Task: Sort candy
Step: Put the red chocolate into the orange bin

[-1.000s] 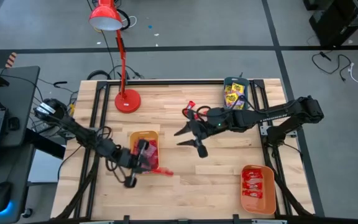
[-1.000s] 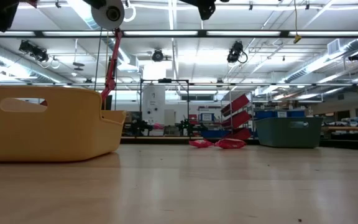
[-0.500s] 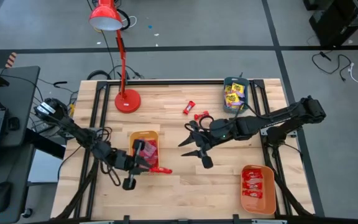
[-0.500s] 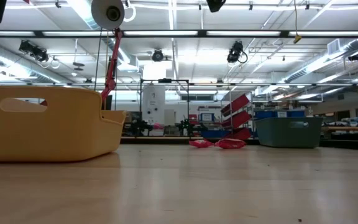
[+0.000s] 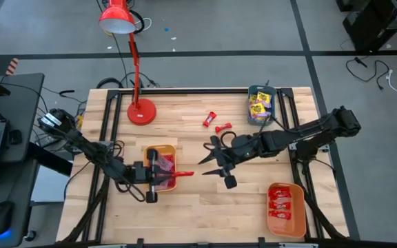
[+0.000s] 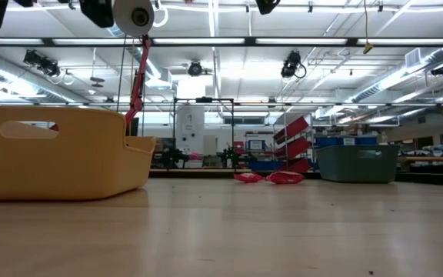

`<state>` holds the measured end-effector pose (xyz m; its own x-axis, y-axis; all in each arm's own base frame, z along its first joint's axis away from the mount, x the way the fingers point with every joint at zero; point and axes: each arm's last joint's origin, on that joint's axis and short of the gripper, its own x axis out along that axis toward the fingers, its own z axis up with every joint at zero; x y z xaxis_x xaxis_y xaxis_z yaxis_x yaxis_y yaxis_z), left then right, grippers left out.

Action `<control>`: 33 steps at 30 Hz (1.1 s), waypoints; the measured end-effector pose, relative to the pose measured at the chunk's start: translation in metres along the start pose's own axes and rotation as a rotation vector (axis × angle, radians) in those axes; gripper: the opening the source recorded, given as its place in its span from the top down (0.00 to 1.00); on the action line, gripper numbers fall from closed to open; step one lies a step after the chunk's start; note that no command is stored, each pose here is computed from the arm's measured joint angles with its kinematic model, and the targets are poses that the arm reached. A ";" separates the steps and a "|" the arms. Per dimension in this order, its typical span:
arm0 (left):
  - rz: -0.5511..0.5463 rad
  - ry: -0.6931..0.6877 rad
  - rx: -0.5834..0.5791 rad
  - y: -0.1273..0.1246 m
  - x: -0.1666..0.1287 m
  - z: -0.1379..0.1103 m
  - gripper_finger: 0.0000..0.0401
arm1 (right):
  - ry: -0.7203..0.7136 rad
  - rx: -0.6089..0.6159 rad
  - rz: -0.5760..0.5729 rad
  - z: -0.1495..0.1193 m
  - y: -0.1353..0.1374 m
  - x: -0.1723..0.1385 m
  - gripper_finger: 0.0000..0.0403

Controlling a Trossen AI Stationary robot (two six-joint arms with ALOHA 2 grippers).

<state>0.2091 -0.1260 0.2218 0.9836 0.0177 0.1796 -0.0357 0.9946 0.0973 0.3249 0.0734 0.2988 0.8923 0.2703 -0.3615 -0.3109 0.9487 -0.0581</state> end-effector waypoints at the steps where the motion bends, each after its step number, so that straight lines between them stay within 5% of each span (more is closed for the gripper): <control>1: 0.026 0.017 0.007 0.001 0.000 -0.001 0.97 | 0.009 0.000 -0.010 -0.001 0.002 0.000 0.59; 11: 0.090 0.059 -0.025 0.002 0.000 -0.005 0.97 | 0.053 -0.044 -0.210 -0.002 0.014 0.000 0.59; 27: 0.156 0.079 -0.015 0.008 0.002 -0.008 0.97 | -0.013 -0.010 -0.199 -0.014 0.014 0.037 0.52; 33: 0.140 0.085 0.004 0.007 0.003 -0.008 0.97 | -0.031 -0.023 -0.281 -0.019 0.003 0.047 0.49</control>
<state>0.2129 -0.1177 0.2149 0.9803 0.1649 0.1086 -0.1740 0.9814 0.0810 0.3598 0.0859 0.2636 0.9542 0.0024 -0.2992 -0.0567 0.9833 -0.1728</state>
